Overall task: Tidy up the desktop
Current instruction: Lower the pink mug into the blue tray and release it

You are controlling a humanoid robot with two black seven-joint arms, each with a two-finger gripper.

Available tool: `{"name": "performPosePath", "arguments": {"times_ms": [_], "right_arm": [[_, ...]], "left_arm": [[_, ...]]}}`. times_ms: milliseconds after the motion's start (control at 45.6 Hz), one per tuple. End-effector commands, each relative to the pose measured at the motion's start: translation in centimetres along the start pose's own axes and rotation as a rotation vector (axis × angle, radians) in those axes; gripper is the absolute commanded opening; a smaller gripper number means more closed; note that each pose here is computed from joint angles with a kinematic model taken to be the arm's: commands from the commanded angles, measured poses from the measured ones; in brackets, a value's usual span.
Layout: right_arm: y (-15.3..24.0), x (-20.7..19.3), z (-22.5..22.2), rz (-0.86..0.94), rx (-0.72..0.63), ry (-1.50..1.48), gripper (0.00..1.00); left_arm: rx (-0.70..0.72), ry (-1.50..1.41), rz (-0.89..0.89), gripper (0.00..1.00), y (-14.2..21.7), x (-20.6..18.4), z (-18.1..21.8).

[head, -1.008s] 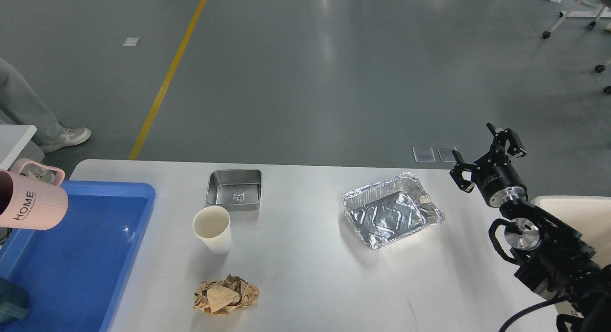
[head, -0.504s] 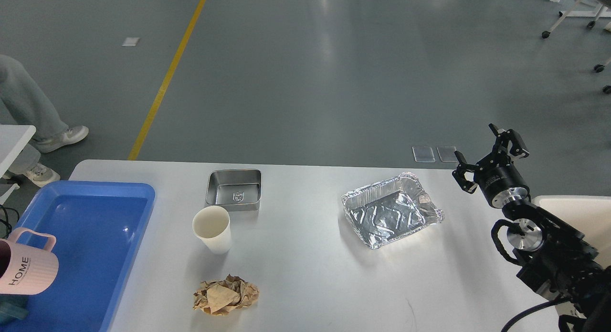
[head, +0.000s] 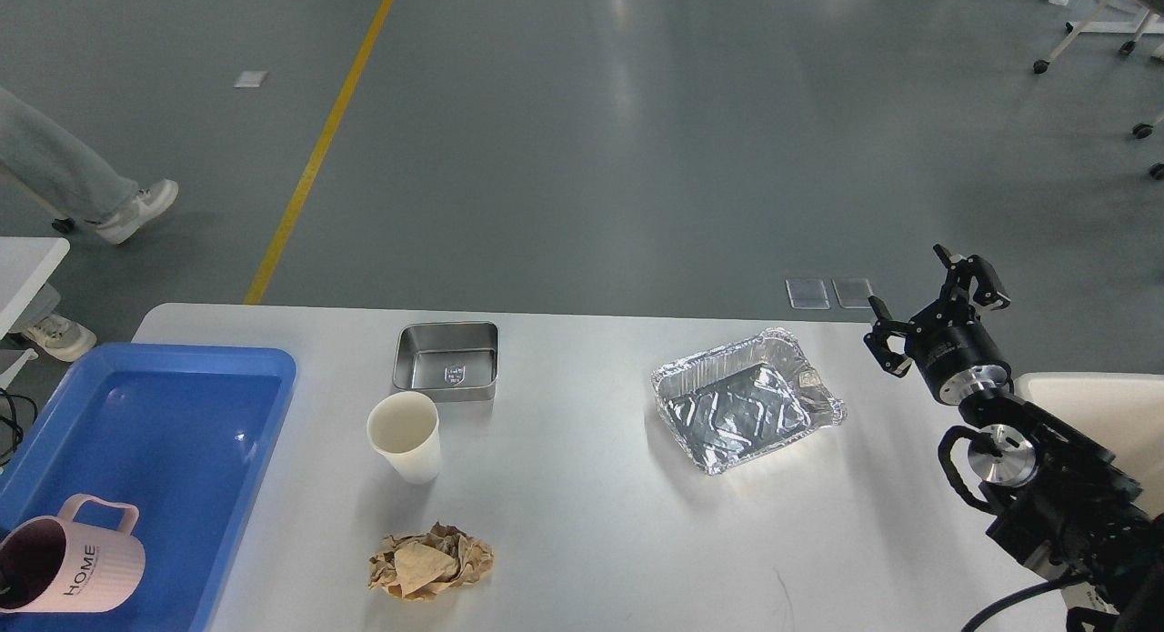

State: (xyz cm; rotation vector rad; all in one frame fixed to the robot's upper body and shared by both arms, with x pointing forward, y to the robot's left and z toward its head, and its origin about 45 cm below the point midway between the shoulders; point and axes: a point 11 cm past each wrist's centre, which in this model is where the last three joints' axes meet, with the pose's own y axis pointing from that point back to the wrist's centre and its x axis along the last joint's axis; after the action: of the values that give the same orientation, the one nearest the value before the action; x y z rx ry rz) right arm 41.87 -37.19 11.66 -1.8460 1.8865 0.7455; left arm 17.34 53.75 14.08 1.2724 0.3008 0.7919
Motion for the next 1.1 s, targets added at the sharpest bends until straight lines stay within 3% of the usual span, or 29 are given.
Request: {"name": "performPosePath", "arguments": {"times_ms": [0,197,526,745,964,1074], "right_arm": [[0.0,-0.1,0.1,0.001,-0.002,-0.001,1.00],[0.0,0.1,0.0,0.004,-0.001,0.001,1.00],[0.1,0.1,0.2,0.006,-0.003,0.002,1.00],[0.0,0.0,0.2,0.004,-0.002,0.000,1.00],[0.0,-0.1,0.2,0.003,-0.001,-0.002,1.00],[0.0,-0.1,0.2,0.003,-0.002,-0.002,1.00]], "left_arm": [[-0.026,0.003,-0.007,0.04,-1.5,-0.8,0.9],[-0.039,0.007,-0.021,0.22,-2.3,-1.4,1.2],[-0.029,0.017,-0.035,0.29,-2.4,-2.0,0.7],[-0.040,0.023,-0.029,0.41,-1.8,-1.5,0.9],[-0.162,0.020,-0.006,0.47,-0.8,-0.6,2.4],[-0.299,0.021,0.014,0.56,0.6,0.5,3.9]]}}
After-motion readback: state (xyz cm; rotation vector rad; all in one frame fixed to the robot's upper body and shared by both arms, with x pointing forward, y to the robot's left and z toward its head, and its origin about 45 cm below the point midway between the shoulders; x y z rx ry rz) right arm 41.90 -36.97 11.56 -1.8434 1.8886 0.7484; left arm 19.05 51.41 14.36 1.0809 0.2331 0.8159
